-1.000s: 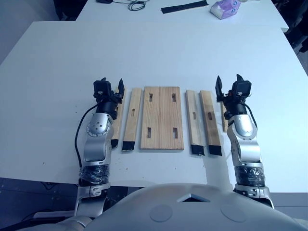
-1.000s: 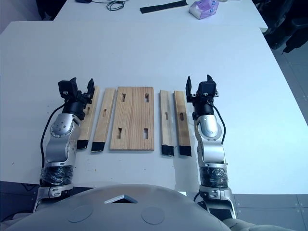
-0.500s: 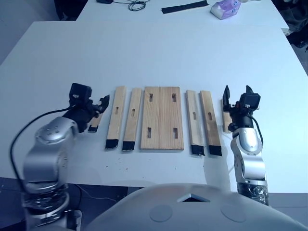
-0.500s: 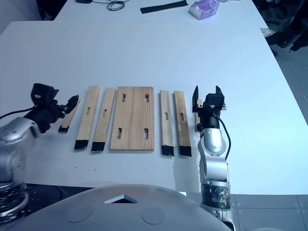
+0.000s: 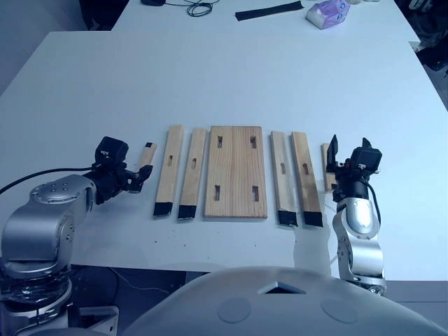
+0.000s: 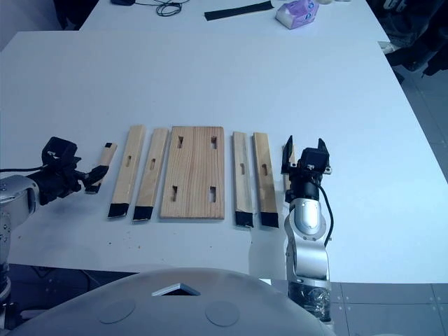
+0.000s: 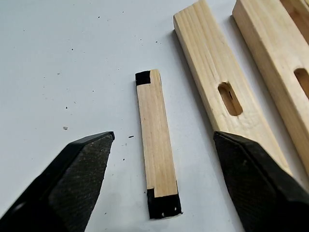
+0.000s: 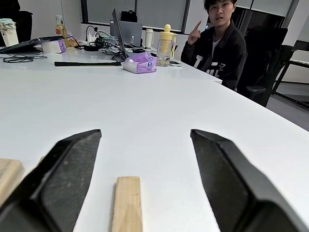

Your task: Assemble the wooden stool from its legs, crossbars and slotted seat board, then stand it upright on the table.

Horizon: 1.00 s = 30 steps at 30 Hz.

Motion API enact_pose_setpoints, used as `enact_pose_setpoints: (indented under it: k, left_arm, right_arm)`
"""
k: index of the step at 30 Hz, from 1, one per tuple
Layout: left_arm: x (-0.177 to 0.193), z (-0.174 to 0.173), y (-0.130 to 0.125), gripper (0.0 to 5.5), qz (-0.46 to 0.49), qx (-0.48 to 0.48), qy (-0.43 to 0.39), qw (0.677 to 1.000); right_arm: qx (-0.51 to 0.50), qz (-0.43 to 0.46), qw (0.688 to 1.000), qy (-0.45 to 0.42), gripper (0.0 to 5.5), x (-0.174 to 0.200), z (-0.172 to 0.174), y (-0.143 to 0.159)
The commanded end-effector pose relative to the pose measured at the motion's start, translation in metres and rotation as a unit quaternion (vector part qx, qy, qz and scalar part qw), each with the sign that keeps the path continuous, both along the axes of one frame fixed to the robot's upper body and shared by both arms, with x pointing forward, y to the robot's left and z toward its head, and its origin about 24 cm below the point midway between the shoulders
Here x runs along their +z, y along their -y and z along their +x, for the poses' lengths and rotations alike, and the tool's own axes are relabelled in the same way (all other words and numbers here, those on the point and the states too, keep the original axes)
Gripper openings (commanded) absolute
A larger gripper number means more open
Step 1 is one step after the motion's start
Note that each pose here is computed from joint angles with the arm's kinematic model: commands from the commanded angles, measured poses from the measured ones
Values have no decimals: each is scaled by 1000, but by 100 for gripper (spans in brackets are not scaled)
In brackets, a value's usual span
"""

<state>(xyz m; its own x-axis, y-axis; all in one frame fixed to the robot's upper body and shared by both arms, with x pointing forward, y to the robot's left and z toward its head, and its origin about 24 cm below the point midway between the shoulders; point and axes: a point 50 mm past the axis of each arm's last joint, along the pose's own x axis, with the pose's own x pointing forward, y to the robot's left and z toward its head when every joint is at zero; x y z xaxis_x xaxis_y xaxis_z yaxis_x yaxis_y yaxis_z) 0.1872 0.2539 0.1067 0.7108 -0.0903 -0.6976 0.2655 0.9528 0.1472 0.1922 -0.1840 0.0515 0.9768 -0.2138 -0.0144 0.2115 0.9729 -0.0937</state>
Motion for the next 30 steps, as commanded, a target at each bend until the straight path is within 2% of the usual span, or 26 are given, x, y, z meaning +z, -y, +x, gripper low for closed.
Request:
enact_pose_setpoints:
  k: [1,14,25,30]
  left_arm:
    - [-4,2,-9,380,27,16,1,999]
    - [-24,15,-18,380,40,17,13,999]
    - [-44,3,-15,380,25,3,-26,999]
    - [-55,-6,-13,380,-20,23,-72,997]
  right_arm:
    - [6,-2,1000,-3,341,0,3,0]
    - [23,-4,1000,1,341,2,11,-2]
    - [32,-6,999,1,341,4,11,-1]
    - [34,-7,999,-2,341,4,10,-1]
